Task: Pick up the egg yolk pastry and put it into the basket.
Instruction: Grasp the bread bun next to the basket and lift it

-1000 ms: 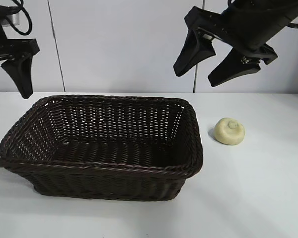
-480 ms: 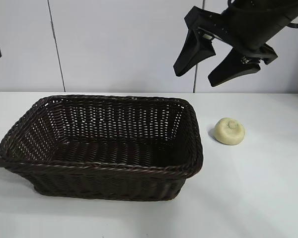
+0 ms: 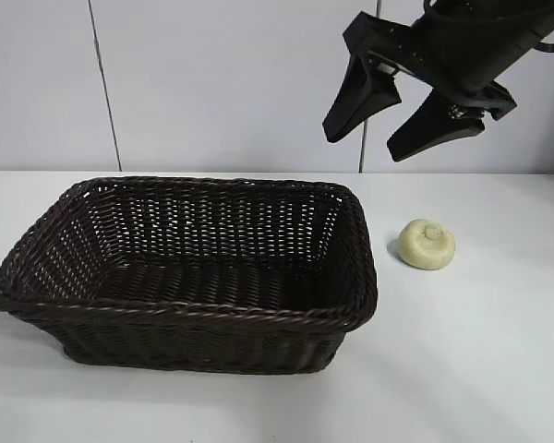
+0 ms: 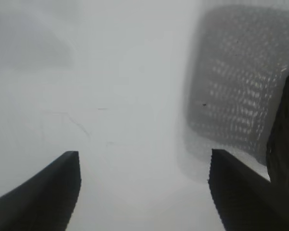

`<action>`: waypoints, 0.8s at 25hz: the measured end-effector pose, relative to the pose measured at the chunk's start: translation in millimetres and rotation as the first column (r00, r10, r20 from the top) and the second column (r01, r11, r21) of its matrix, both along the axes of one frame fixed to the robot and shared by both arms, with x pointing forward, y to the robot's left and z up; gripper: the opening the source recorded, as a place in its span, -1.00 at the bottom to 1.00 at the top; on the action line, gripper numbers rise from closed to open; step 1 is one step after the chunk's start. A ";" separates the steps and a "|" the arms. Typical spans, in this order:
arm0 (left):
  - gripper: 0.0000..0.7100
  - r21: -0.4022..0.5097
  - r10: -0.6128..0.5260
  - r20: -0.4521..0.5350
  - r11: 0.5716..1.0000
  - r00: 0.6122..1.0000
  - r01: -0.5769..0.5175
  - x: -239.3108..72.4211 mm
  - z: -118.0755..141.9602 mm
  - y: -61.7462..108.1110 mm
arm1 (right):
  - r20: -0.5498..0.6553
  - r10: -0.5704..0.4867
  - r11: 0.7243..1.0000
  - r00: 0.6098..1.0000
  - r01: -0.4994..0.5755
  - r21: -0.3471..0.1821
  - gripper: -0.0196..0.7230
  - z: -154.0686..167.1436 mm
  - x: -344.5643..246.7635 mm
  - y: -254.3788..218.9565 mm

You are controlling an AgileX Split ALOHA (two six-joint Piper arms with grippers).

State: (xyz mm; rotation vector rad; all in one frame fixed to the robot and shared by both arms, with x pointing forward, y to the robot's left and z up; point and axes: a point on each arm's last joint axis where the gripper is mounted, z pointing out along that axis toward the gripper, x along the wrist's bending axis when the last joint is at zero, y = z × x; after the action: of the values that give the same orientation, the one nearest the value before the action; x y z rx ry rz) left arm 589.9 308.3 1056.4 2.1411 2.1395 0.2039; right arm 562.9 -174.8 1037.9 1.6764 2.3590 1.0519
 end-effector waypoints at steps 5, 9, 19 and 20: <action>0.52 0.009 -0.001 0.032 1.000 0.999 0.001 -45.9 21.1 0.0 | 0.000 0.000 1.000 1.000 0.000 -0.001 0.52 0.0 0.0 0.0; 0.52 0.019 -0.002 0.028 1.000 1.000 0.002 -92.2 23.2 0.2 | 0.000 0.000 1.000 1.000 0.000 -0.001 0.52 0.0 0.0 0.0; 0.52 0.020 -0.003 0.137 1.000 0.991 0.000 -205.9 1.1 -1.7 | 0.000 0.000 1.000 1.000 0.000 -0.001 0.52 0.0 0.0 0.0; 0.52 0.021 -0.003 0.167 1.000 0.986 0.000 -216.4 -1.9 -1.8 | 0.000 0.000 1.000 1.000 0.000 -0.001 0.52 0.0 0.0 0.0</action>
State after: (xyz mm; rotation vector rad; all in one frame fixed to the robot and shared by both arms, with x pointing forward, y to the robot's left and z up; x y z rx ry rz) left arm 373.5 306.5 1054.5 2.0558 2.0502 0.3925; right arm 562.9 -174.8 1037.9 1.6757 2.3593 1.0511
